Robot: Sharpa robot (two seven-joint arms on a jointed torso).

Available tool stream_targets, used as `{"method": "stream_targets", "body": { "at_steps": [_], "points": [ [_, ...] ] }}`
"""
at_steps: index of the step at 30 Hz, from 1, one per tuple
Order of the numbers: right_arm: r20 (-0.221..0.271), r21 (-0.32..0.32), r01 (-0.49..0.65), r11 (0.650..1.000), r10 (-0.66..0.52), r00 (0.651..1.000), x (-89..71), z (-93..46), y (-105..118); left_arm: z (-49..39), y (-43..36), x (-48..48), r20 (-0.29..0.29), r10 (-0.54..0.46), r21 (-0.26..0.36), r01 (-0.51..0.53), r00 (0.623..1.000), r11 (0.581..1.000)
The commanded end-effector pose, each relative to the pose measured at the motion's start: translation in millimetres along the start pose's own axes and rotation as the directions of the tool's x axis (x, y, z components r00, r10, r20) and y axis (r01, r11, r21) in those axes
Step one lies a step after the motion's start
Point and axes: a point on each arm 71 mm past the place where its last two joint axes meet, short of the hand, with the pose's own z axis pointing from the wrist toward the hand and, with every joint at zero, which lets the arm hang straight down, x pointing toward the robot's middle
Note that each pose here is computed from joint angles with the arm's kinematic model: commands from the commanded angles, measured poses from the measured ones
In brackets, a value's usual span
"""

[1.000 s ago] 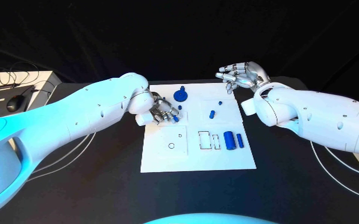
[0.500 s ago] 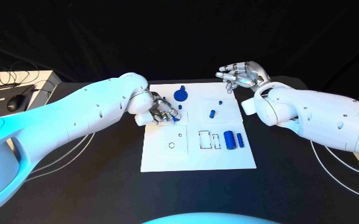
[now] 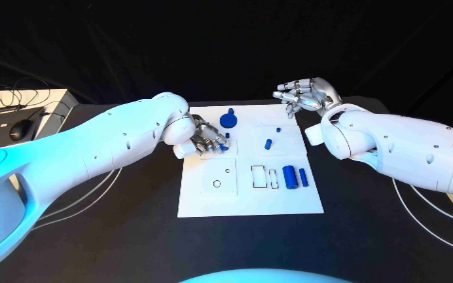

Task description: Assemble the parts on the task board

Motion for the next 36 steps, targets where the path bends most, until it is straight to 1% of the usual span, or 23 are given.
{"method": "stream_targets", "body": {
  "at_steps": [1,5,13,17,19,22,25,28,30,36],
  "points": [
    [-0.014,-0.015,0.001,1.000,-0.002,1.000,1.3,0.3,1,-1.6,-3.1,-2.1,0.027,-0.030,0.046,0.029,0.999,0.999],
    [-0.013,-0.015,0.002,1.000,-0.002,1.000,1.1,0.4,1,-4.1,-2.1,-3.9,0.018,-0.034,0.054,0.033,0.999,0.998],
    [-0.013,-0.014,0.002,1.000,-0.002,1.000,0.9,0.6,1,-8.6,4.7,-8.7,-0.015,0.006,0.046,-0.005,1.000,0.999],
    [-0.012,-0.014,0.003,1.000,-0.003,1.000,0.7,0.7,1,-10.5,7.7,-11.2,-0.026,0.063,0.033,-0.062,0.998,0.998],
    [-0.012,-0.014,0.003,1.000,-0.003,1.000,0.6,0.7,1,-11.5,9.2,-12.2,-0.033,0.111,0.020,-0.110,0.993,0.994],
    [-0.012,-0.015,0.003,1.000,-0.003,1.000,0.8,0.8,1,-12.2,9.9,-13.8,-0.025,0.177,0.000,-0.177,0.984,0.984],
    [-0.012,-0.015,0.003,1.000,-0.003,1.000,1.1,0.9,1,-12.4,9.3,-15.3,-0.010,0.234,-0.019,-0.234,0.972,0.972],
    [-0.012,-0.015,0.002,1.000,-0.003,1.000,1.2,1.0,1,-12.1,6.9,-15.9,0.013,0.287,-0.032,-0.286,0.958,0.958],
    [-0.012,-0.015,0.002,1.000,-0.003,1.000,1.3,1.0,1,-11.9,5.1,-15.4,0.022,0.301,-0.033,-0.301,0.953,0.953],
    [-0.013,-0.016,0.002,1.000,-0.002,1.000,2.0,1.1,1,-11.4,-3.4,-14.1,0.079,0.351,-0.023,-0.350,0.933,0.937]
  ]
}}
